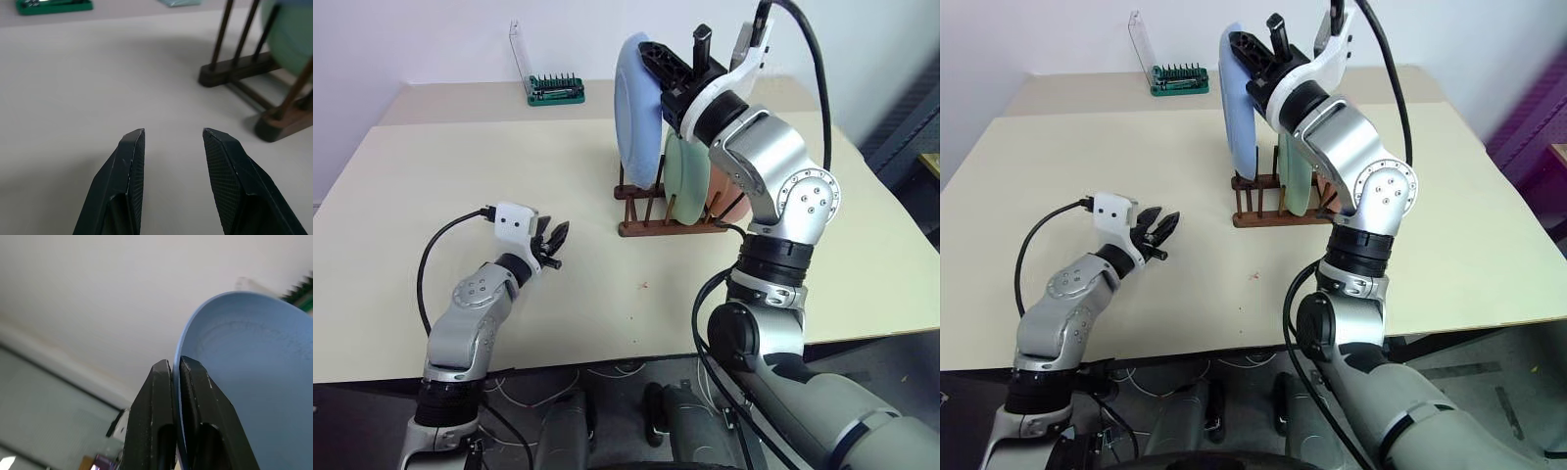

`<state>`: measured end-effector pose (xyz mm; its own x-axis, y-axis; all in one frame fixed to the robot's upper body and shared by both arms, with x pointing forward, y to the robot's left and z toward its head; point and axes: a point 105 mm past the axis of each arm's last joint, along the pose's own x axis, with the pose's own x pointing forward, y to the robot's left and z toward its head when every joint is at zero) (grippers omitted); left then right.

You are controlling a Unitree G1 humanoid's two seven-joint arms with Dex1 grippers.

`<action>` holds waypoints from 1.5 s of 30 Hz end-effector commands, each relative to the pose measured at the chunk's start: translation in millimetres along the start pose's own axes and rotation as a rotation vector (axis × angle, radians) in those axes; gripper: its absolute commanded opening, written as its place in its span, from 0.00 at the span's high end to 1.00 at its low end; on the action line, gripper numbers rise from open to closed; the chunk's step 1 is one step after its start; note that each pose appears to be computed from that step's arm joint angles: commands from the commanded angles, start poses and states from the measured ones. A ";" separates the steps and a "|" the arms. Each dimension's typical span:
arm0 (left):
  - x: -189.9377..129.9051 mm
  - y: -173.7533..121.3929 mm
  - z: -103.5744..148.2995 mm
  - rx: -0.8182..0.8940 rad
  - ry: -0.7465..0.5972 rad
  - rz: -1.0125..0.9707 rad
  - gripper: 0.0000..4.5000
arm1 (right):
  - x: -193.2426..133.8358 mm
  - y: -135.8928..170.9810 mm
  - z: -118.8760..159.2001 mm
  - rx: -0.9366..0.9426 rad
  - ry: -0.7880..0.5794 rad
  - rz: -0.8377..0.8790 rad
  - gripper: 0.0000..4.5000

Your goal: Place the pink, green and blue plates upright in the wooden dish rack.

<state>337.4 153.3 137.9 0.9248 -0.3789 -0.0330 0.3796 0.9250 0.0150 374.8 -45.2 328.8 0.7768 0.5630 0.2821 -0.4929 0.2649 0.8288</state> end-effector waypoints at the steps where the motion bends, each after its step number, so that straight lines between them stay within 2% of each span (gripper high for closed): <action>1: -6.4 -16.2 23.1 0.003 -0.112 -0.090 0.58 | 0.7 1.6 0.0 0.014 -0.016 -0.008 0.95; 8: -20.3 -43.9 15.2 0.037 -0.081 -0.288 0.58 | 7.5 -15.8 -2.5 0.041 -0.012 -0.082 0.95; 14: -27.7 -46.5 3.0 0.080 -0.018 -0.340 0.58 | 11.8 -16.9 -5.0 0.052 0.007 -0.085 0.95; 18: -26.9 -46.3 2.6 0.073 -0.022 -0.340 0.57 | 12.5 -13.8 -3.1 0.041 -0.003 -0.075 0.69; 19: -26.0 -46.3 2.6 0.071 -0.022 -0.340 0.57 | 12.5 -11.7 -2.0 0.012 -0.007 -0.069 0.55; 20: -25.5 -46.3 2.6 0.069 -0.022 -0.340 0.57 | 12.4 -10.1 -1.4 -0.009 -0.010 -0.065 0.48; 21: -24.7 -46.4 2.8 0.068 -0.023 -0.341 0.57 | 12.3 -7.5 -0.4 -0.044 -0.012 -0.061 0.34; 23: -22.9 -45.9 1.2 0.065 -0.020 -0.342 0.57 | 12.5 -0.2 1.1 -0.117 -0.012 -0.042 0.14; 30: -19.6 -46.0 -8.9 0.059 -0.013 -0.349 0.57 | 10.5 9.4 8.0 -0.250 0.007 -0.029 0.14; 36: -15.6 -46.1 -7.2 0.063 -0.017 -0.352 0.57 | -7.8 23.0 11.7 -0.584 0.072 0.056 0.14; 40: -20.4 -46.7 -8.6 0.102 -0.013 -0.331 0.57 | -53.9 35.2 33.5 -1.017 0.006 0.229 0.14; 42: -23.0 -40.1 -10.4 0.120 -0.005 -0.304 0.57 | -96.1 13.3 68.1 -1.131 -0.011 0.193 0.14; 45: -24.9 -31.6 -16.6 0.148 0.018 -0.291 0.57 | -160.6 -37.6 96.1 -1.240 0.118 0.026 0.14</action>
<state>301.7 132.8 112.8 0.7759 -0.6220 -0.1056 0.6307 0.7688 0.1058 321.0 -204.9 286.9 0.7751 0.6118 0.1579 -0.5991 0.7910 -0.1238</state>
